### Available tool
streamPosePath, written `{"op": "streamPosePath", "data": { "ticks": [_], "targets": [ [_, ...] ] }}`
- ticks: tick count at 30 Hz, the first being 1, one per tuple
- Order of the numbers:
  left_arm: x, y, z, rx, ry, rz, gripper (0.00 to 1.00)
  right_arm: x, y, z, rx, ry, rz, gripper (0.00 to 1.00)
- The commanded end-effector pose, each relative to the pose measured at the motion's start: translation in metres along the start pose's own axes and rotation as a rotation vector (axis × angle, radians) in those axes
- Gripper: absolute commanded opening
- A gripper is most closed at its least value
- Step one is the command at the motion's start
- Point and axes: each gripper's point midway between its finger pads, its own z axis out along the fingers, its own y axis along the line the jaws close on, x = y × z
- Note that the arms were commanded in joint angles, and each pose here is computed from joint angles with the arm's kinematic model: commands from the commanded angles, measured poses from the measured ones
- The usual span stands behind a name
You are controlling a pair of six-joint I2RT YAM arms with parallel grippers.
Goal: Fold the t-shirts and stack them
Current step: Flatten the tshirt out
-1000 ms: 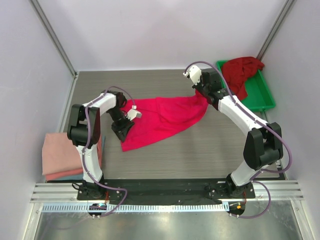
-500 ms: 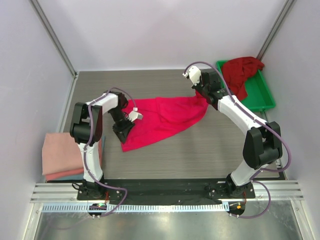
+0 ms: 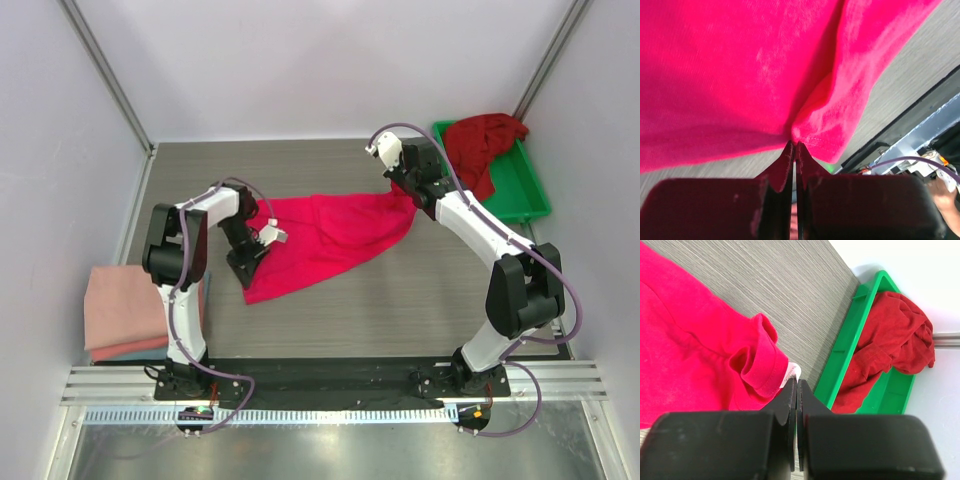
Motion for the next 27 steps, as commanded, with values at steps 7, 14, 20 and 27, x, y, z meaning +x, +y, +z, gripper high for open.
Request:
{"op": "streamPosePath", "data": {
  "ticks": [7, 14, 20, 27],
  "targets": [
    [-0.012, -0.004, -0.142, -0.257, -0.289, 0.071, 0.0, 0.007, -0.022, -0.009, 0.093, -0.008, 0.119, 0.01],
    [0.012, -0.022, -0.16, -0.301, -0.269, 0.1, 0.0, 0.081, -0.013, -0.021, 0.089, 0.133, 0.1, 0.01],
    [0.037, -0.051, -0.129, -0.142, -0.211, 0.101, 0.0, 0.109, 0.017, -0.031, -0.028, 0.184, 0.08, 0.2],
    [0.044, -0.059, -0.109, -0.072, -0.194, 0.07, 0.0, 0.004, 0.036, -0.003, -0.378, -0.059, 0.202, 0.45]
  ]
}}
